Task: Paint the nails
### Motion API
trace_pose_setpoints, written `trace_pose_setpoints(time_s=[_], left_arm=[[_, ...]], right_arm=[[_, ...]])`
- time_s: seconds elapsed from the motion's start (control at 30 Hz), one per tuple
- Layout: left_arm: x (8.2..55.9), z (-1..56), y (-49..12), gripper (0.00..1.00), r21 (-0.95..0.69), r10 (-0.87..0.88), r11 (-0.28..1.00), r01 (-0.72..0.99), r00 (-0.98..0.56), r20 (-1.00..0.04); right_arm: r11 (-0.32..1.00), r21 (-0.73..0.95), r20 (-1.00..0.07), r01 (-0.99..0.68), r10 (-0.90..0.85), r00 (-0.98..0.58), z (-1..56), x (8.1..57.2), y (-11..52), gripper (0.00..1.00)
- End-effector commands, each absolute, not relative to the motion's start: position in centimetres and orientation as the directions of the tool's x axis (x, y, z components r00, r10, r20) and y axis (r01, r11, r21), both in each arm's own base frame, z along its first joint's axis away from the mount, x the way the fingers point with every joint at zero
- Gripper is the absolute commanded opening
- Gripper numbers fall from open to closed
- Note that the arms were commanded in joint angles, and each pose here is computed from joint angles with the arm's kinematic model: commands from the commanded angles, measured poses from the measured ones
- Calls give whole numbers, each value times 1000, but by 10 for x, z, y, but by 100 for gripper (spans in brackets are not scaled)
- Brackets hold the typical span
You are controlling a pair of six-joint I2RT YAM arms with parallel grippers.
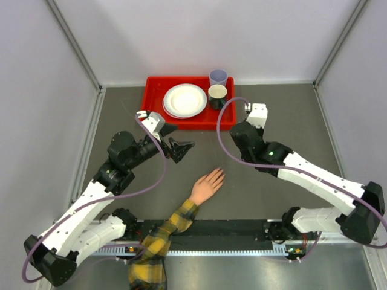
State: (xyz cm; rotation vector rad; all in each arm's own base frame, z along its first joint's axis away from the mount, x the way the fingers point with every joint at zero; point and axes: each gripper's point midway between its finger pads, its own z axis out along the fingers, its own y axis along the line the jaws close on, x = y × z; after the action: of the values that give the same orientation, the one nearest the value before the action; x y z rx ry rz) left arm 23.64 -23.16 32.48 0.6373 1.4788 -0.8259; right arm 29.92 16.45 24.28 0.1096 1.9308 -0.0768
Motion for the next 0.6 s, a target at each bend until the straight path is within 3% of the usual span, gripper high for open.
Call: trace_pose_setpoints(time_s=[0.0, 0.17, 0.57], left_arm=[[238, 342, -226, 99, -87, -126, 609, 788, -12, -992], [237, 341, -226, 98, -93, -130, 607, 789, -17, -991], [237, 338, -231, 98, -103, -126, 591, 800, -35, -991]], right_arm=[[928, 96, -961, 361, 180, -207, 226, 321, 130, 0], [894, 93, -937, 439, 228, -265, 166, 330, 126, 0], [899, 37, -916, 437, 205, -345, 104, 336, 138, 2]])
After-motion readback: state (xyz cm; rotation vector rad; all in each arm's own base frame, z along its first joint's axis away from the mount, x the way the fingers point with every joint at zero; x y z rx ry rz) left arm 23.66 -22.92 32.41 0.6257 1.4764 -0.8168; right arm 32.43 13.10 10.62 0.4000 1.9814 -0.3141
